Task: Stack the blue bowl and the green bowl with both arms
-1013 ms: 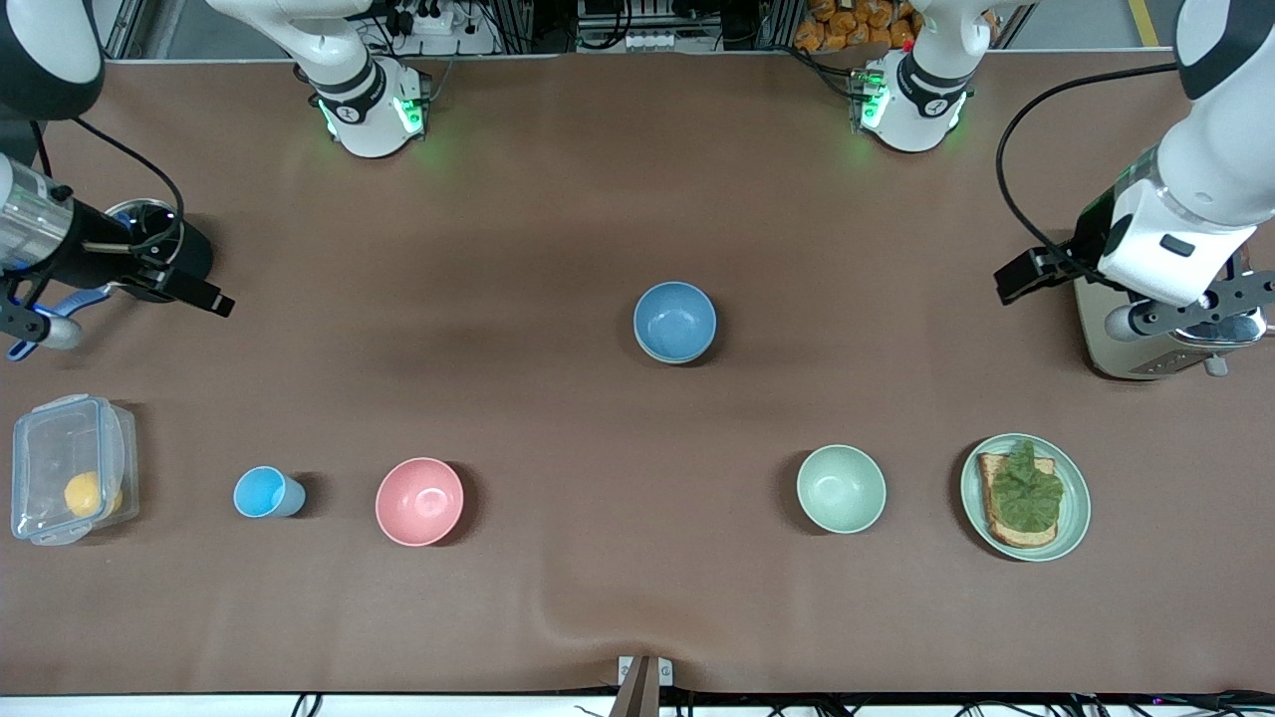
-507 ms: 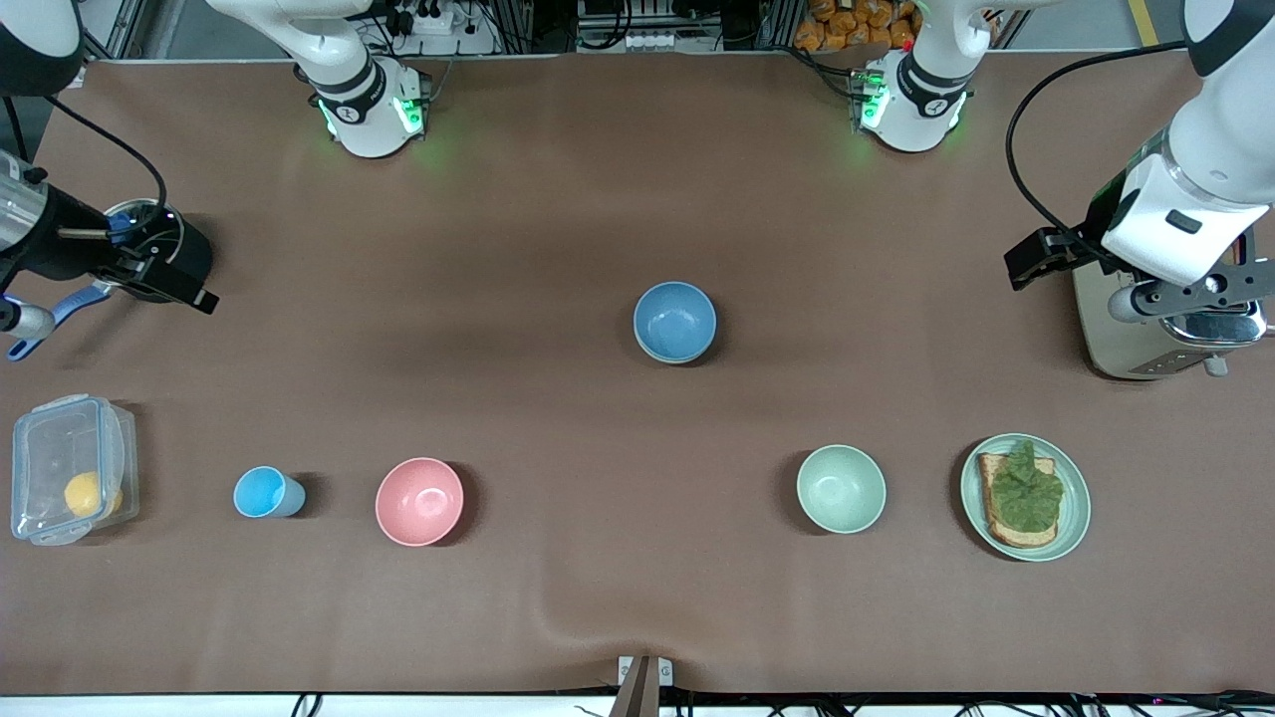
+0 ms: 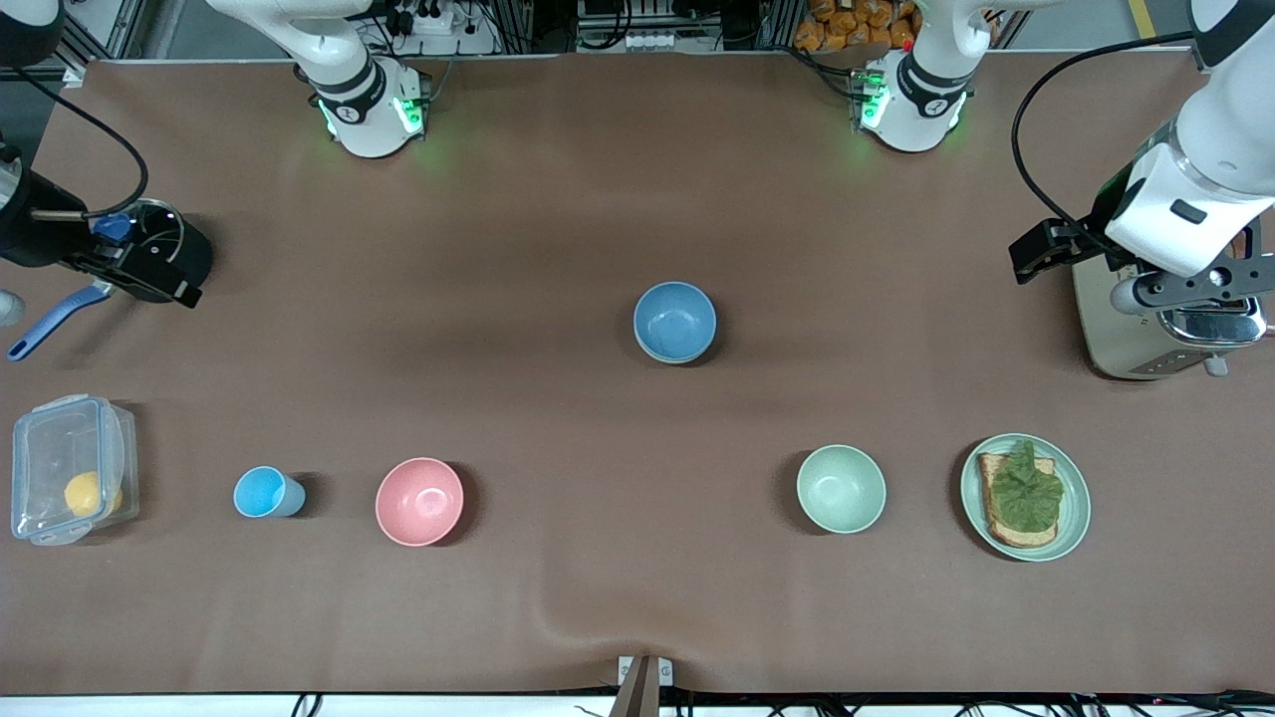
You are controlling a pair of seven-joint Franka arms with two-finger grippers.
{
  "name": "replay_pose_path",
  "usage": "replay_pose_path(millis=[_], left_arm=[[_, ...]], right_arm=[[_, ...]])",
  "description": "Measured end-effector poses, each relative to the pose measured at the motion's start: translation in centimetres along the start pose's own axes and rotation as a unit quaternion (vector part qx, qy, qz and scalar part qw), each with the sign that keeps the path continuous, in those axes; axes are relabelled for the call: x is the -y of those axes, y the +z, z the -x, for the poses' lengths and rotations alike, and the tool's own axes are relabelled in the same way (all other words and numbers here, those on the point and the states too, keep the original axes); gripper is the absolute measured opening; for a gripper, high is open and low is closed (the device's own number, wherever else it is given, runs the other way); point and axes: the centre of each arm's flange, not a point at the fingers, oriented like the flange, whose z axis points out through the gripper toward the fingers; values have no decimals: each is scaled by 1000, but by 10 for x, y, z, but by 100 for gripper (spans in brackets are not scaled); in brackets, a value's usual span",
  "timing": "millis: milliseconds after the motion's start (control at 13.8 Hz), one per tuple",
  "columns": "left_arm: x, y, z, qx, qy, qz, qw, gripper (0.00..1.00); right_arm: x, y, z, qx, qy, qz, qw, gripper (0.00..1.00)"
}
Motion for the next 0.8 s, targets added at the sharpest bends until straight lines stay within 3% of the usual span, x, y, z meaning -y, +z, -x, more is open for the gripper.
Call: replay_pose_path(millis=[796], left_arm=[[-6,-1,3,0,6,-1,1000,100]], right_arm=[[-1,-1,0,-6,-5,15,1000,100]])
